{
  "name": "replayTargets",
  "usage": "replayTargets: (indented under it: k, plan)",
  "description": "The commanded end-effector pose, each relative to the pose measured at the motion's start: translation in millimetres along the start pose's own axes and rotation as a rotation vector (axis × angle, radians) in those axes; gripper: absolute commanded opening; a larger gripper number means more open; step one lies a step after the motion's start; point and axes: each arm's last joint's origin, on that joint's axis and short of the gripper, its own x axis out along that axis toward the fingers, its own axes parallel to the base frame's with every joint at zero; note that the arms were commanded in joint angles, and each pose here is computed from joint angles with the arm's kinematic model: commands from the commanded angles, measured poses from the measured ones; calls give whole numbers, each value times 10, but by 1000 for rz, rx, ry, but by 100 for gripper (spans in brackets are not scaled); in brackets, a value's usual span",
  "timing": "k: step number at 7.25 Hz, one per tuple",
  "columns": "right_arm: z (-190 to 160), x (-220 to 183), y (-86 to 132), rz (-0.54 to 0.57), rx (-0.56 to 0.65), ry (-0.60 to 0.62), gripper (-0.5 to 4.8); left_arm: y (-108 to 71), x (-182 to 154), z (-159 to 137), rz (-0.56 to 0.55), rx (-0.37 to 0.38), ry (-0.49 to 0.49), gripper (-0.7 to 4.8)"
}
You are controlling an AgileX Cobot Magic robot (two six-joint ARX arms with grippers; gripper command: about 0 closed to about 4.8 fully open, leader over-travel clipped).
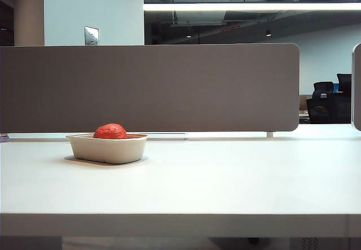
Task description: Pick up the orange and place it into the paper lunchbox.
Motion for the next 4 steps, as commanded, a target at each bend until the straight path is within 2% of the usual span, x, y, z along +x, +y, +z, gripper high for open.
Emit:
replayTargets:
  k: [1,2,4]
  plan:
    - [-31,1,-14,-43,136,22,-4,1,0,1,3,3,-7,-5]
    - [-32,0,-13,-40,75,25,-4,1,0,1,3,3,-7,-5]
    - [-34,0,-13,-40,75,27,-4,1,0,1,3,3,-7,-5]
